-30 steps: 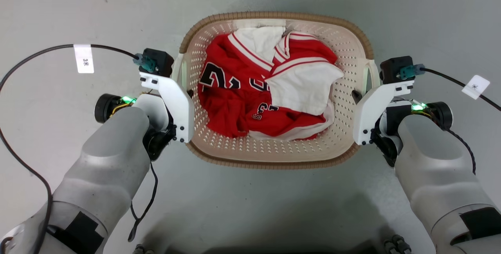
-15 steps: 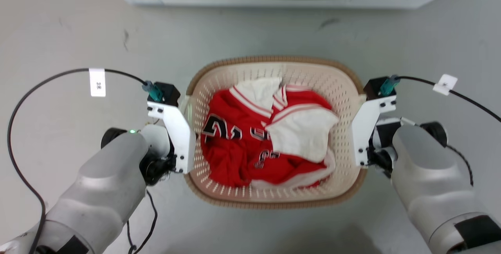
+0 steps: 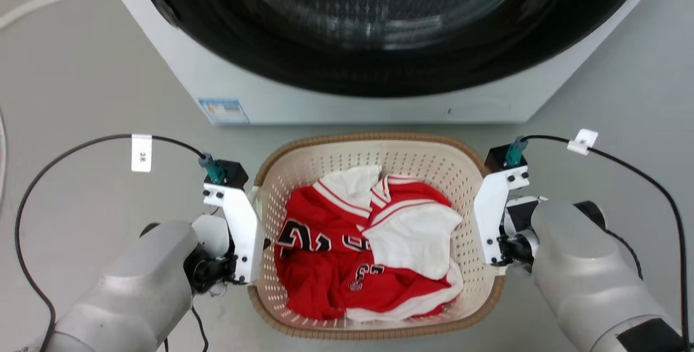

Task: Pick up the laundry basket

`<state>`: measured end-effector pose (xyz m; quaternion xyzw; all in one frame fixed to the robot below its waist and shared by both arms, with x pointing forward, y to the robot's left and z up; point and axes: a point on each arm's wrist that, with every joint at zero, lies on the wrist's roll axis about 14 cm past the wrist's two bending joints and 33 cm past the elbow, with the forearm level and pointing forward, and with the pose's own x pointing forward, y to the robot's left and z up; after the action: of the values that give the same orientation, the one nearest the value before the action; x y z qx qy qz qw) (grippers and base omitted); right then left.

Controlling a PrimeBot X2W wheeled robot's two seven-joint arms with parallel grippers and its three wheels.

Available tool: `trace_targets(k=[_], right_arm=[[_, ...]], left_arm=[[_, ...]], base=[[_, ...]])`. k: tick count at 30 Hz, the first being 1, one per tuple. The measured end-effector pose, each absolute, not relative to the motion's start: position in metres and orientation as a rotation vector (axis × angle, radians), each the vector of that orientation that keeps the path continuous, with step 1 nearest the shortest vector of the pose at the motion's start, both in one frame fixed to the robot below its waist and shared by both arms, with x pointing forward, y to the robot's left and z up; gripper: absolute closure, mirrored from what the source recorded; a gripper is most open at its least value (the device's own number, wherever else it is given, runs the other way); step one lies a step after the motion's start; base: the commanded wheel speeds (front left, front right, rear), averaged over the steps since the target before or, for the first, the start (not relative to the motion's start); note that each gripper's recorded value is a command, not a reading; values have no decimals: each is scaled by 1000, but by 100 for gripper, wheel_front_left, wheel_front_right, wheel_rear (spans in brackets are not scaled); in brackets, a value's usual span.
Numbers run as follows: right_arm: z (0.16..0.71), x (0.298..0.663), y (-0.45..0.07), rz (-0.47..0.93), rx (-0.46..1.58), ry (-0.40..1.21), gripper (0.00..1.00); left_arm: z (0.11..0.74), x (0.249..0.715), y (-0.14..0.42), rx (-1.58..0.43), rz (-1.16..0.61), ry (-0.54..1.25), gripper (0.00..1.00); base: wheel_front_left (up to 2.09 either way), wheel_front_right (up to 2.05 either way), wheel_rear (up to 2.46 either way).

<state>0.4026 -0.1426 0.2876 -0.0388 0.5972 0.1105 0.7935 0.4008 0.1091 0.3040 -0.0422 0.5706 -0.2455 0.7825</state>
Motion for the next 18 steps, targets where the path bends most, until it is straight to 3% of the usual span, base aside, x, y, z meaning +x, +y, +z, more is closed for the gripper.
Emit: trace_targets(k=[18], right_arm=[[359,366,-135,261,-62,1226,100]], left_arm=[[372,366,111,-47,-549,1171,100]], base=[[0,0,0]])
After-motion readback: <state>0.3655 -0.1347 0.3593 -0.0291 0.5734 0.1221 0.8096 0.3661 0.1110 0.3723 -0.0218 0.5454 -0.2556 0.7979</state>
